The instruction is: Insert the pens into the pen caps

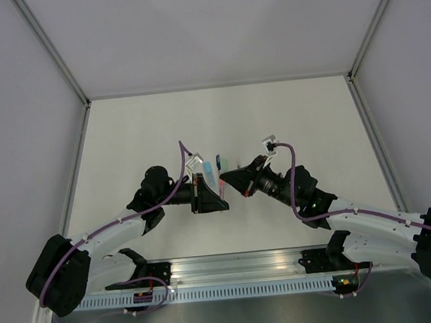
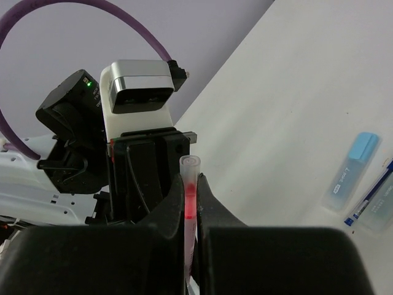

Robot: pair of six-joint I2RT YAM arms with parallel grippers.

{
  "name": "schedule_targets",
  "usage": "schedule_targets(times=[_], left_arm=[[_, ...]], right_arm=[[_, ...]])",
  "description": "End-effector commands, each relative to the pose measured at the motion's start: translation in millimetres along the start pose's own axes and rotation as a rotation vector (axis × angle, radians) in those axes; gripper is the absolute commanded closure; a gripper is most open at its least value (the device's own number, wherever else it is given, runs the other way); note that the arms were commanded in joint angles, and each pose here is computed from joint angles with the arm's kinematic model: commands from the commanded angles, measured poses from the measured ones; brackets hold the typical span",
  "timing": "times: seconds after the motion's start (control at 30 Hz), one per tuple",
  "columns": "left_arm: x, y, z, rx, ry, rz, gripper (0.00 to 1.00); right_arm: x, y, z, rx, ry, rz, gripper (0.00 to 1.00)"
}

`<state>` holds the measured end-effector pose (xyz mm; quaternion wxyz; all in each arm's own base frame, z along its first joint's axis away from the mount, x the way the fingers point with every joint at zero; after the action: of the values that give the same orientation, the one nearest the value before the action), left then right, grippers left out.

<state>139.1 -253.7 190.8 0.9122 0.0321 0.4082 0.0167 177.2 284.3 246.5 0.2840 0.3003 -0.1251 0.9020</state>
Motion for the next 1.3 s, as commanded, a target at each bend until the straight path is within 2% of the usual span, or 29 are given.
schedule_targets(times=[0.0, 0.03, 0.13, 0.23, 0.37, 0.63, 0.83, 1.27], left_arm=[[-7.5, -1.9, 31.1, -0.109, -0.144, 0.012, 0.98], [-7.5, -1.5, 30.6, -0.109, -0.146, 0.013, 0.98], [-8.9, -0.4, 30.9, -0.11, -0.162, 0.01, 0.98], [-10.3, -0.6, 30.5, -0.107, -0.168, 0.001, 0.98], [-13.4, 0.5, 30.7, -0.11, -0.182, -0.01, 0.98], [-20.5, 2.5, 29.8, -0.112, -0.205, -0.042, 0.98], [-26.6, 3.8, 29.4, -0.112, -0.218, -0.074, 0.98], [-28.8, 4.0, 28.7, -0.109, -0.224, -0.092, 0.98]], right_arm=[[5.4, 10.9, -35.1, 0.137, -0.025, 0.04, 1.0], [5.0, 11.1, -34.8, 0.134, -0.02, 0.031, 0.99], [6.1, 13.6, -29.2, 0.111, 0.002, 0.019, 0.87], [13.1, 12.3, -11.4, 0.076, 0.031, 0.009, 0.68], [23.6, 8.7, 16.4, 0.031, 0.074, -0.026, 0.59], [35.3, 4.5, 42.3, -0.002, 0.11, -0.051, 0.48], [38.8, -3.1, 58.7, -0.027, 0.143, -0.091, 0.46], [42.5, -31.9, 62.1, -0.003, 0.17, -0.103, 0.51]])
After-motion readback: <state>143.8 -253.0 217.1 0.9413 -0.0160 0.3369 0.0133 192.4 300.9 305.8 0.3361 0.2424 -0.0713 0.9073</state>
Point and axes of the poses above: each gripper's point midway between its finger pads, its own y axis back along the fingers, its own x axis along the line the jaws close on, z = x × y, the point moved 4 cm from there along y, back along the fingers, and after that the axes turned 2 degrees about y, right-handed, at the moved point
